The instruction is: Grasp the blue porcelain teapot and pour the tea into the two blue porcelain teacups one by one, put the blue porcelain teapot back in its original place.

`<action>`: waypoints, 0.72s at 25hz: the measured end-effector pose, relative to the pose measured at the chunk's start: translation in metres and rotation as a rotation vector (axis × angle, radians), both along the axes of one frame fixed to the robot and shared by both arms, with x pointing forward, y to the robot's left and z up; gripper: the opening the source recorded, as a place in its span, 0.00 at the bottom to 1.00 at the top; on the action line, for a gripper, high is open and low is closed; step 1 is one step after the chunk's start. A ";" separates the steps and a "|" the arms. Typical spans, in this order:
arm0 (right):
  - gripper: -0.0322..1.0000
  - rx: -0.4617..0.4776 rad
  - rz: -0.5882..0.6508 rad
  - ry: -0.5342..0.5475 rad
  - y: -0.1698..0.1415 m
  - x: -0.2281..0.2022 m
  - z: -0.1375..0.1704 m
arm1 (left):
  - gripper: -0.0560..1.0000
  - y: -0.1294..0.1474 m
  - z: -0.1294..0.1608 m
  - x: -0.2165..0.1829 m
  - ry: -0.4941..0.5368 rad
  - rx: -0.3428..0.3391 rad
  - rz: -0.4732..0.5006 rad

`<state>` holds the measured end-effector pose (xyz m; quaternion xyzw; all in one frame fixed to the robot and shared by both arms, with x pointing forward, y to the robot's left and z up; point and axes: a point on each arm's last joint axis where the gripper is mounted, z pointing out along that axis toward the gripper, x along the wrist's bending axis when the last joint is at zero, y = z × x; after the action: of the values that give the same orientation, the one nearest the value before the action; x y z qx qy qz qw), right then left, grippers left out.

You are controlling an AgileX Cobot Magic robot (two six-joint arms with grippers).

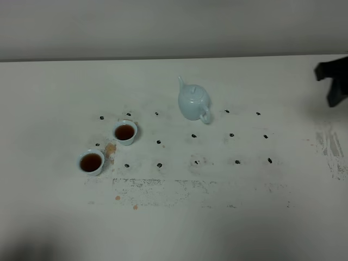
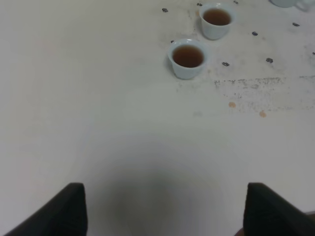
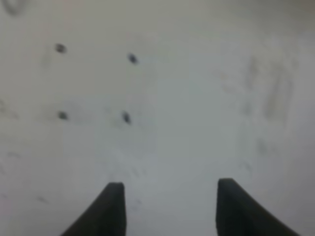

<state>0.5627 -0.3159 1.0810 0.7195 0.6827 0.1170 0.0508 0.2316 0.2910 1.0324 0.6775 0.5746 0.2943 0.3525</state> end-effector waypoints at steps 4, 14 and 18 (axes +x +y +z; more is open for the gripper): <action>0.38 -0.037 -0.127 -0.004 -0.029 -0.064 0.007 | 0.65 0.000 0.000 0.000 0.000 0.000 0.000; 0.29 -0.071 -0.073 -0.445 0.000 -0.185 0.001 | 0.65 0.000 0.000 0.000 0.000 0.000 0.000; 0.27 -0.057 0.086 -0.508 0.019 -0.217 -0.015 | 0.65 0.000 0.000 0.000 0.000 0.000 0.000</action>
<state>0.3455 -0.2971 1.0658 0.6356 0.6809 0.2766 0.2361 0.2316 0.2910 1.0324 0.6775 0.5746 0.2943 0.3525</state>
